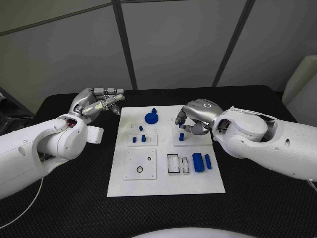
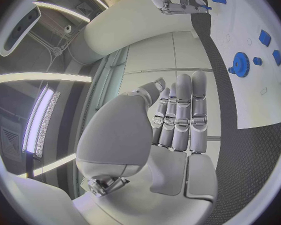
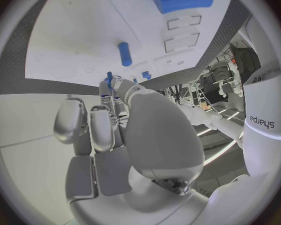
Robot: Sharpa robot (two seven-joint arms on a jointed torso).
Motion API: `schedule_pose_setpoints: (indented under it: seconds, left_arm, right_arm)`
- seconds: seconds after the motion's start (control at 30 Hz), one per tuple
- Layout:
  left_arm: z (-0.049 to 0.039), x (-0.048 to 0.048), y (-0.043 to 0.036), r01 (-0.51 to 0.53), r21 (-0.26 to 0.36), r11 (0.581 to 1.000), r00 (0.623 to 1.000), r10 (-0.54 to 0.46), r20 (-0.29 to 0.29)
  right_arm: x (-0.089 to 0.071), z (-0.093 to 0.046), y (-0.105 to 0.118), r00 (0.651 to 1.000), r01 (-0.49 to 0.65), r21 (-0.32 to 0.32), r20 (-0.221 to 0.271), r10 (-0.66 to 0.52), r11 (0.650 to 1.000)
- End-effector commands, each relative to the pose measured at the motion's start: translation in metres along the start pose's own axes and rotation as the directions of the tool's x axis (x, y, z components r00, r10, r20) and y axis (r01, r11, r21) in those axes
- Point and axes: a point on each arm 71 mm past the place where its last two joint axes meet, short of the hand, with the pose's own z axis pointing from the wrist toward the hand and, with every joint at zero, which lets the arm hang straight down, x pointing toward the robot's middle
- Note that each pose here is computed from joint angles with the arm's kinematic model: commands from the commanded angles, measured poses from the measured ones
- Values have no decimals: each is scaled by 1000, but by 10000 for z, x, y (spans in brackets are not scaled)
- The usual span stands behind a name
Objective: Assemble the parts on the task board
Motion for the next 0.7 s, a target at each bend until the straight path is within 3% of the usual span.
schedule_pose_setpoints:
  seconds: [0.03, 0.37, 0.7]
  left_arm:
    - [14, 19, -2, 7, 1, 1000, 1000, -7, -7]
    - [50, 86, 18, 16, -2, 1000, 1000, -16, -23]
    - [83, 92, 36, 16, -7, 1000, 1000, -16, -20]
  right_arm:
    - [-92, 18, 222, 997, -42, -69, 66, 46, 997]
    - [-119, 173, 600, 983, -144, -185, 88, 162, 972]
    - [220, 257, 816, 955, -285, -228, 21, 297, 931]
